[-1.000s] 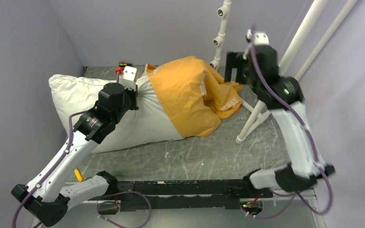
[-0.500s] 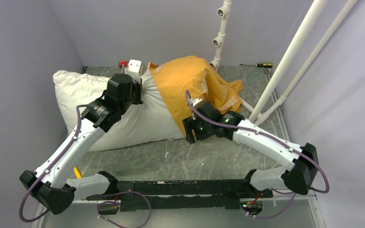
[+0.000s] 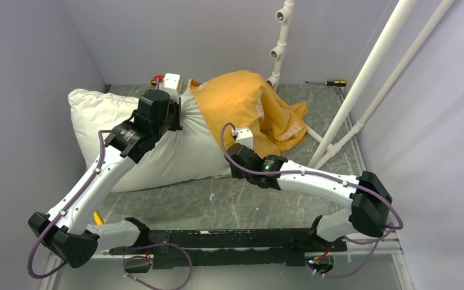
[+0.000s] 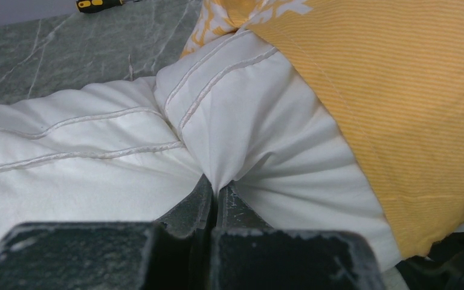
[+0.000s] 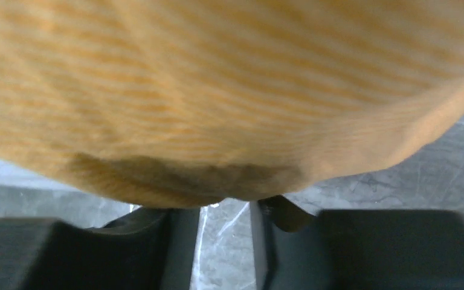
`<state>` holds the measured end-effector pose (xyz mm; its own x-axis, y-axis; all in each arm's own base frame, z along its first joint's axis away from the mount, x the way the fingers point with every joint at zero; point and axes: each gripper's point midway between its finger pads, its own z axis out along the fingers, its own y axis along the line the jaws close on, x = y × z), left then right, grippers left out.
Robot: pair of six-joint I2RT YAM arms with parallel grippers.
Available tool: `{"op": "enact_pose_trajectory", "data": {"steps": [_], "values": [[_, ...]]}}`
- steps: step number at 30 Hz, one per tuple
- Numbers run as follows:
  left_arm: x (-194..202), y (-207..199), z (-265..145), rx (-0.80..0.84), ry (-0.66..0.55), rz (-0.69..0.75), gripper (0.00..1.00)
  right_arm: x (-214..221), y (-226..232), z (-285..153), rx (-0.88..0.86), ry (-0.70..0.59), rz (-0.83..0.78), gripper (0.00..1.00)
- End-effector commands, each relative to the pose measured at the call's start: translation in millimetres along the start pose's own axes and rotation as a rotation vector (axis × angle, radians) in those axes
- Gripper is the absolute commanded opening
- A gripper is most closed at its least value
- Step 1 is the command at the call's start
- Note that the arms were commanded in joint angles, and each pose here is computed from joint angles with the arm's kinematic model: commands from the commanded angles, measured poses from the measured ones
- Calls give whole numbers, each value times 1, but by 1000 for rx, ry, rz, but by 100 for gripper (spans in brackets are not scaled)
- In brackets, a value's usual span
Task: Put the pillow into the pillowcase
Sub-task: Stuff the pillow into the pillowcase.
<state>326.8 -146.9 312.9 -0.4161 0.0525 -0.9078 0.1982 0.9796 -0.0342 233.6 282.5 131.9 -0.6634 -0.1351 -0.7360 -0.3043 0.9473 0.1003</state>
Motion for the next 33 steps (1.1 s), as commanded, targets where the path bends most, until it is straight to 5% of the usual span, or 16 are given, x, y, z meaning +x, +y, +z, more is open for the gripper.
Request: {"op": "enact_pose_trajectory", "data": {"steps": [1,9,17,25,33], "values": [[-16,-13,-9,69,-42,-42,0,-37,-16,0,140,-163,103,29],[-16,-12,-7,64,-39,-35,0,-39,-6,-25,63,-148,58,1],[-26,-19,-1,95,-29,-52,0,-74,71,-81,-430,-151,66,0],[-52,-45,-14,220,-80,-125,0,-144,122,-106,-694,-162,134,0],[-26,-56,6,222,-1,-93,0,-213,127,-135,-926,-214,260,0]]}}
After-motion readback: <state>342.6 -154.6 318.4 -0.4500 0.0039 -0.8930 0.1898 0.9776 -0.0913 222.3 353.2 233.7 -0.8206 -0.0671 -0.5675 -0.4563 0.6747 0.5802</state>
